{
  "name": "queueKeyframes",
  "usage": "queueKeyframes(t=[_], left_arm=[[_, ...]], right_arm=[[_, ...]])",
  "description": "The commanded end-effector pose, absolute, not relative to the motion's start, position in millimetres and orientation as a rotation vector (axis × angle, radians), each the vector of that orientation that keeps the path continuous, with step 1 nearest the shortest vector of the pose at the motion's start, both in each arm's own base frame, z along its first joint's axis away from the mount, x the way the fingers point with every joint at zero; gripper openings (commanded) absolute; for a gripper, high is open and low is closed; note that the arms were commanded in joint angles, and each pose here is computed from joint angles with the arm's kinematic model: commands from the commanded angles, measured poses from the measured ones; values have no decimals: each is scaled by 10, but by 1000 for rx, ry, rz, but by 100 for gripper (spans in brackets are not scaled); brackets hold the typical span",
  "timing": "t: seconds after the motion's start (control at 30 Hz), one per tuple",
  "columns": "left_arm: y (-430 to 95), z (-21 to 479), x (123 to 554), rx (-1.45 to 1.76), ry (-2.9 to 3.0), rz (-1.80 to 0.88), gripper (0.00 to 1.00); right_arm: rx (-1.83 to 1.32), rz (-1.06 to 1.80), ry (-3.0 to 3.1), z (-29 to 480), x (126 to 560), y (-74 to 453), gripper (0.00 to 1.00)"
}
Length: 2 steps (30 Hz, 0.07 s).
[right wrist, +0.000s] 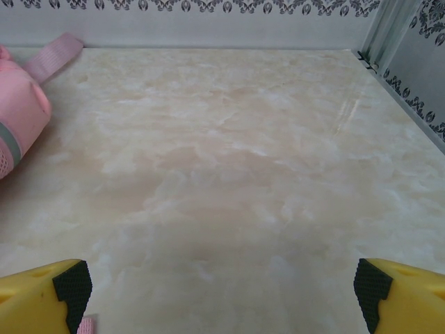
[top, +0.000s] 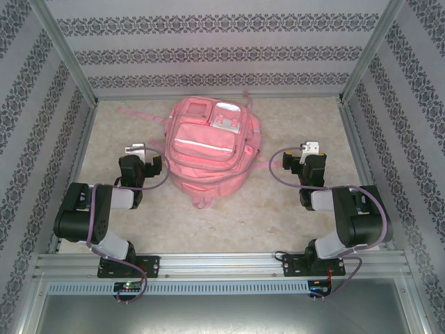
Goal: Pack the student bag
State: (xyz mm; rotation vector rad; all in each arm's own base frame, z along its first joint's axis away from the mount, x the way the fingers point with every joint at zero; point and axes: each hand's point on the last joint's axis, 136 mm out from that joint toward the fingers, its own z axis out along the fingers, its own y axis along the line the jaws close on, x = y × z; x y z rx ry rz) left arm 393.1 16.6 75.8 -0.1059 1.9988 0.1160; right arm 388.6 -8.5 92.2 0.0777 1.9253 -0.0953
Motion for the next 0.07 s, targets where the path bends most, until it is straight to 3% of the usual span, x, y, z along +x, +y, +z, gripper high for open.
queueKeyframes(t=[0.0, 0.03], left_arm=[[196, 838, 3968, -100, 1960, 117, 100], [196, 846, 3970, -100, 1957, 116, 100]], right_arm=[[88, -71, 1873, 1068, 3955, -75, 98], [88, -70, 1874, 1065, 3954, -75, 98]])
